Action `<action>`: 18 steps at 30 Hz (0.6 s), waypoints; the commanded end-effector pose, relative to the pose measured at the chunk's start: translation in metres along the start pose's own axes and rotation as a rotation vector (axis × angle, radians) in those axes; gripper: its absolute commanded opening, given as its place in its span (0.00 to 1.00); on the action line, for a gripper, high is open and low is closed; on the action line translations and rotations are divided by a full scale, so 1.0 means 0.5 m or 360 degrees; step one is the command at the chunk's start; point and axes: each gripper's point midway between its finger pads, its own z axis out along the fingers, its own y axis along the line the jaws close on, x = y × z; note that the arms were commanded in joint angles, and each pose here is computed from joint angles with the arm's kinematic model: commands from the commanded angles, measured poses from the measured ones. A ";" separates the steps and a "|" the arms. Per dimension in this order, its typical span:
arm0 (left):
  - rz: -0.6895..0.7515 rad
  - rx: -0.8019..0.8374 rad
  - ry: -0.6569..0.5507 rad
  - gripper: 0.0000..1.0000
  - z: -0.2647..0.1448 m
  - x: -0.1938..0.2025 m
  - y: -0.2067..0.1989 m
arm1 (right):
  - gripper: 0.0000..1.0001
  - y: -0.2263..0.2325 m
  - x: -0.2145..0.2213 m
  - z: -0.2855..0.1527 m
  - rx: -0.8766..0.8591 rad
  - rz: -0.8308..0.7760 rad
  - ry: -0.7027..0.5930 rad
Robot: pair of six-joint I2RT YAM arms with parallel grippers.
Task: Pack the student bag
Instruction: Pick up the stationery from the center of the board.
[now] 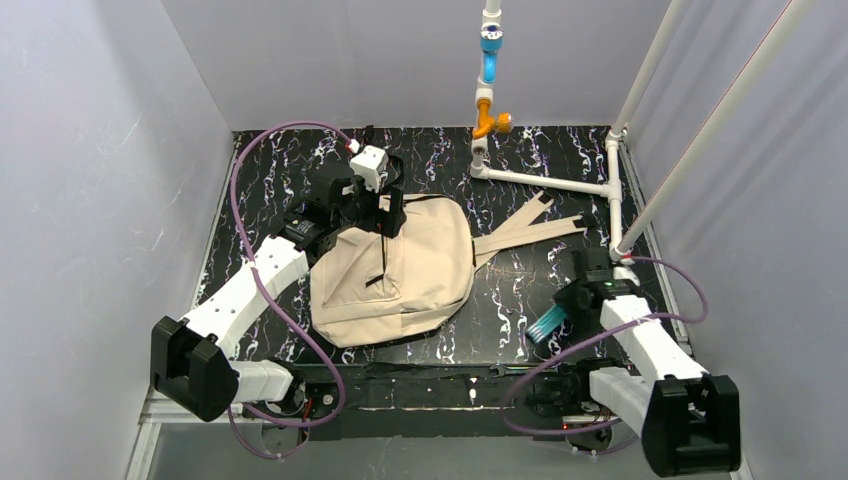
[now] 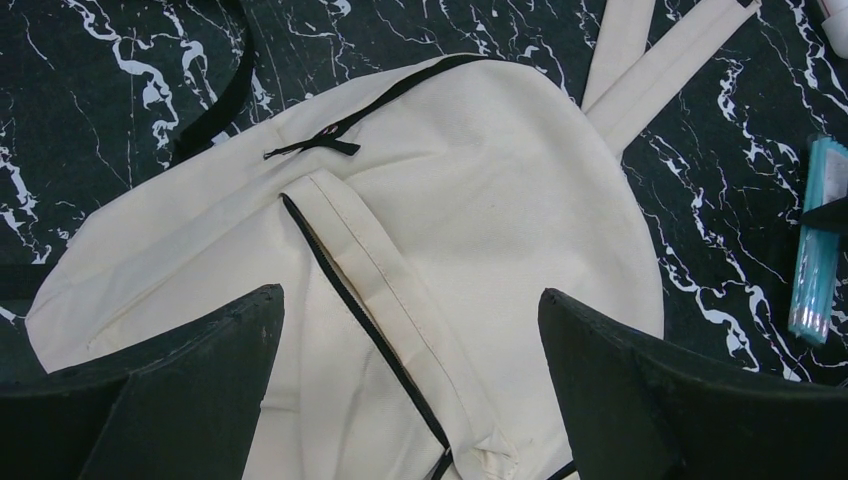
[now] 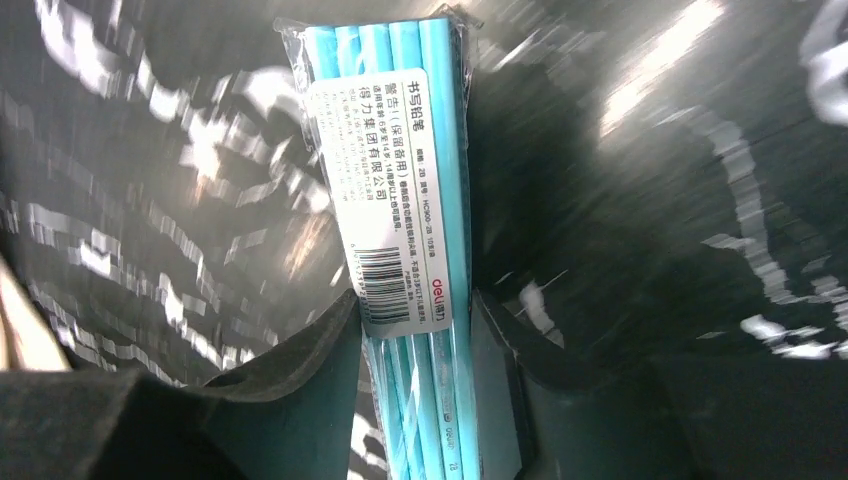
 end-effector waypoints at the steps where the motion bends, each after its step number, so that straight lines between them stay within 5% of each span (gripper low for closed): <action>1: 0.0053 -0.0050 -0.0007 0.98 -0.008 -0.008 0.011 | 0.34 0.036 0.062 -0.026 0.0017 -0.0094 0.0009; 11: -0.0077 0.0033 -0.0035 0.98 -0.020 -0.019 -0.014 | 0.28 0.278 0.143 -0.114 -0.0693 -0.0862 -0.0140; 18: -0.0565 0.0713 0.0030 0.94 -0.057 -0.031 -0.178 | 0.29 0.355 0.108 -0.267 -0.0961 -0.0699 -0.0119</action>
